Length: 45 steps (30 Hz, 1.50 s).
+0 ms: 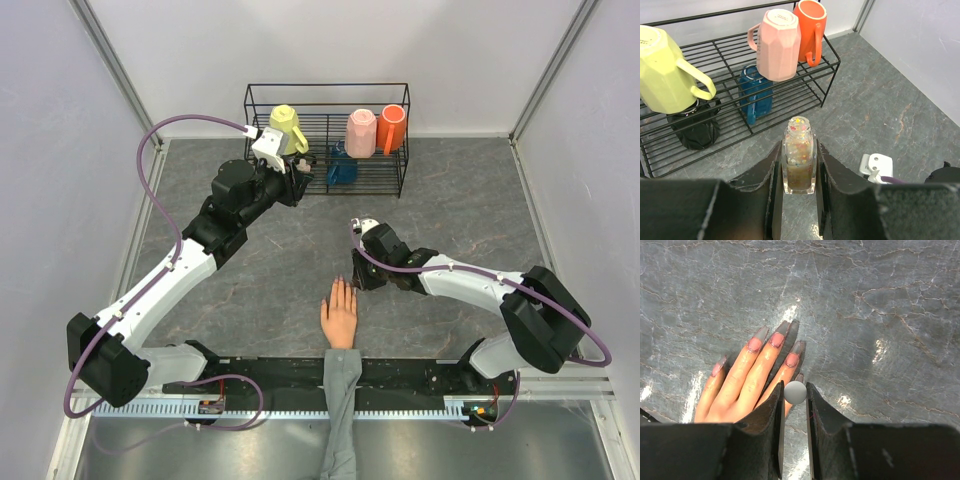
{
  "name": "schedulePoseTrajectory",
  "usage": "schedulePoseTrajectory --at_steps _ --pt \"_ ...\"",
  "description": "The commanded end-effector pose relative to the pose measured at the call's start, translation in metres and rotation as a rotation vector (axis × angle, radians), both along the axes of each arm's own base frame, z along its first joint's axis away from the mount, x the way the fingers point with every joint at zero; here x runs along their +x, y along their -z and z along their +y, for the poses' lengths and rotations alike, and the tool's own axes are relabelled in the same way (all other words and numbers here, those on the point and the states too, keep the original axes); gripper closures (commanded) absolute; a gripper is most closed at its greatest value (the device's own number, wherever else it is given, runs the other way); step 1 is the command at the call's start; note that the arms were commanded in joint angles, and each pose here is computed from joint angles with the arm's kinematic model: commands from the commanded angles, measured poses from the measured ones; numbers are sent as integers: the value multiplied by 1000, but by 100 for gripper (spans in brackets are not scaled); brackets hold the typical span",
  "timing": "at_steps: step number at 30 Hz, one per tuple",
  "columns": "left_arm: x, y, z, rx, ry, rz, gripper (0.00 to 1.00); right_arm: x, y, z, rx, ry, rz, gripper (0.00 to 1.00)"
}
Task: Paint the nails
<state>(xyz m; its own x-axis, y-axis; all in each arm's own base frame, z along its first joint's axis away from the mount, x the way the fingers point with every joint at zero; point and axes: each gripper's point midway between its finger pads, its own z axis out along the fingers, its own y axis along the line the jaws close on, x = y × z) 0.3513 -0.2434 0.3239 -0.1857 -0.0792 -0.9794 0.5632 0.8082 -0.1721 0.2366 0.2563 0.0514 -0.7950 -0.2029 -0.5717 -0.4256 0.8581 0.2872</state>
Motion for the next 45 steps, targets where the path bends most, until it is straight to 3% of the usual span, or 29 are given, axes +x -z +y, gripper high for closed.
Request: schedulePoseTrajectory --at_steps 1,45 --pt "-2 -29 1 -59 2 -44 98 1 -3 4 30 -1 -6 100" --pt "-2 -31 -2 -65 14 -43 98 6 -14 -4 12 38 -39 100"
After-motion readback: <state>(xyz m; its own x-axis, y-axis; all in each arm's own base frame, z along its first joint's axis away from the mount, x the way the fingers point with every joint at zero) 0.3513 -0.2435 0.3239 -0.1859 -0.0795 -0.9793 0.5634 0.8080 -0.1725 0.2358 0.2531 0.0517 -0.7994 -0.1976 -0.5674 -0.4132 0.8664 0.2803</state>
